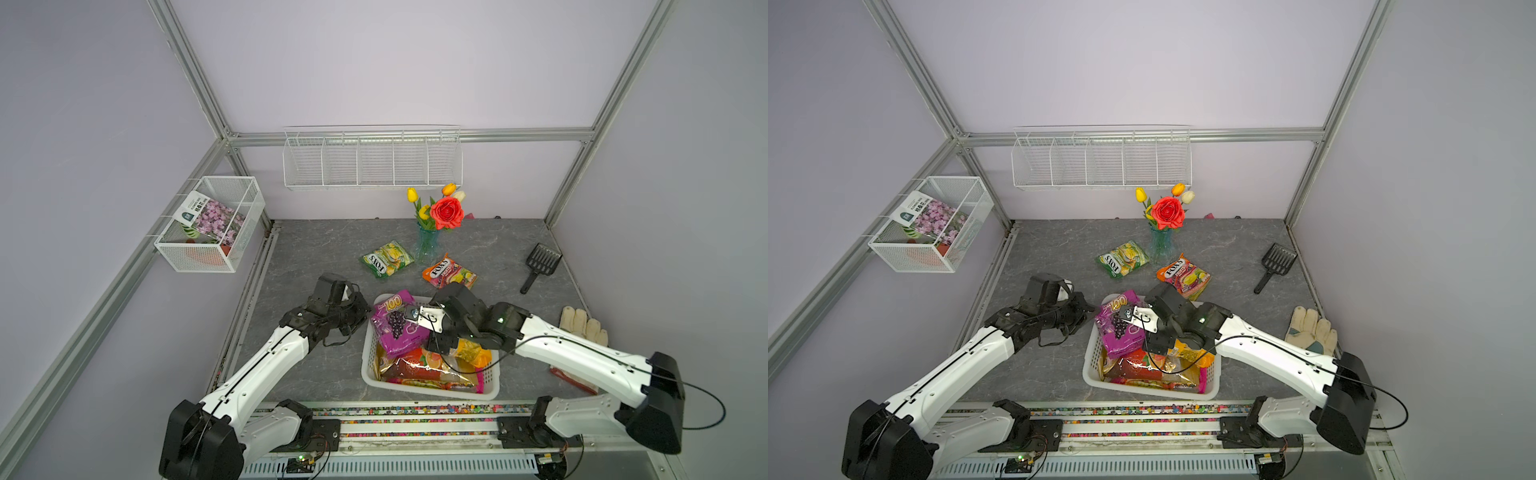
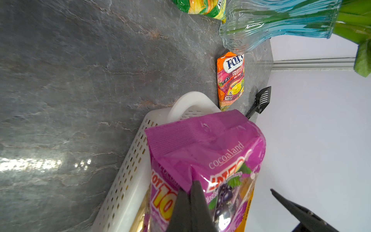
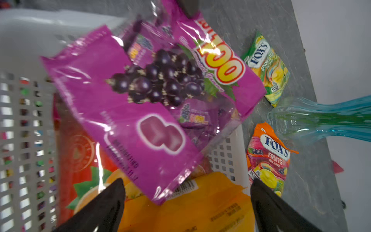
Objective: Put the candies in the basket
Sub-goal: Place the candy in the basket.
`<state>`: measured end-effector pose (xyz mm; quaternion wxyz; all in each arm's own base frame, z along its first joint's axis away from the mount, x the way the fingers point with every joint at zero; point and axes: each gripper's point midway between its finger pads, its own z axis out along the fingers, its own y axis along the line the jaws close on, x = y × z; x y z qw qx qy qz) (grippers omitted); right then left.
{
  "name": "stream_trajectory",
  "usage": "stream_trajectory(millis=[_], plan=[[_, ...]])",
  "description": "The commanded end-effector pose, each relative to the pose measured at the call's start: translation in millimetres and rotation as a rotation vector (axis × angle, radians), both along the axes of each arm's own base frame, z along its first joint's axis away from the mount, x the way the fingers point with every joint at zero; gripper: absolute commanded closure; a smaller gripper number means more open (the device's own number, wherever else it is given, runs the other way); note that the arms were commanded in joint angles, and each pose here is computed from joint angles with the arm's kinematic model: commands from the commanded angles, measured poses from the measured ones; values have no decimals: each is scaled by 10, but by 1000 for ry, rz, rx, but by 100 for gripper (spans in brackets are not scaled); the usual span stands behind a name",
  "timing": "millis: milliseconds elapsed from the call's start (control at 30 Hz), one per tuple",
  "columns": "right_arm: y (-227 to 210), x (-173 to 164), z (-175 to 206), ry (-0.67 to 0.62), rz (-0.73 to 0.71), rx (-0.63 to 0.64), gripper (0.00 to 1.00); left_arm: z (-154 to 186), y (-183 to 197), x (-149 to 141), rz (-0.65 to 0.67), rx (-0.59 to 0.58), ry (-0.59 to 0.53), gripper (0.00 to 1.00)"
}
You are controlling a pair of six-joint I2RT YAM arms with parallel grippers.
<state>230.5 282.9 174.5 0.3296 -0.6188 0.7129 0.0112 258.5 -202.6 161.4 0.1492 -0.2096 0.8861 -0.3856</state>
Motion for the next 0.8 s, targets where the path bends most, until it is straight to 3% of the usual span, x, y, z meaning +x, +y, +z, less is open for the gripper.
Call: stream_trajectory(millis=[0, 100, 333, 567, 767], plan=[[0, 267, 49, -101, -58, -65, 2, 12, -55, -92, -38, -29, 35, 100], [20, 374, 45, -122, -90, -72, 2, -13, -93, -120, -64, -40, 48, 100], [-17, 701, 134, -119, -204, 48, 2, 56, -217, -170, -165, -81, 19, 100], [-54, 929, 231, -147, -249, 51, 2, 68, -441, -367, -338, -160, 75, 78], [-80, 923, 384, -170, -250, 76, 2, 8, -736, -685, -557, -204, 180, 51]])
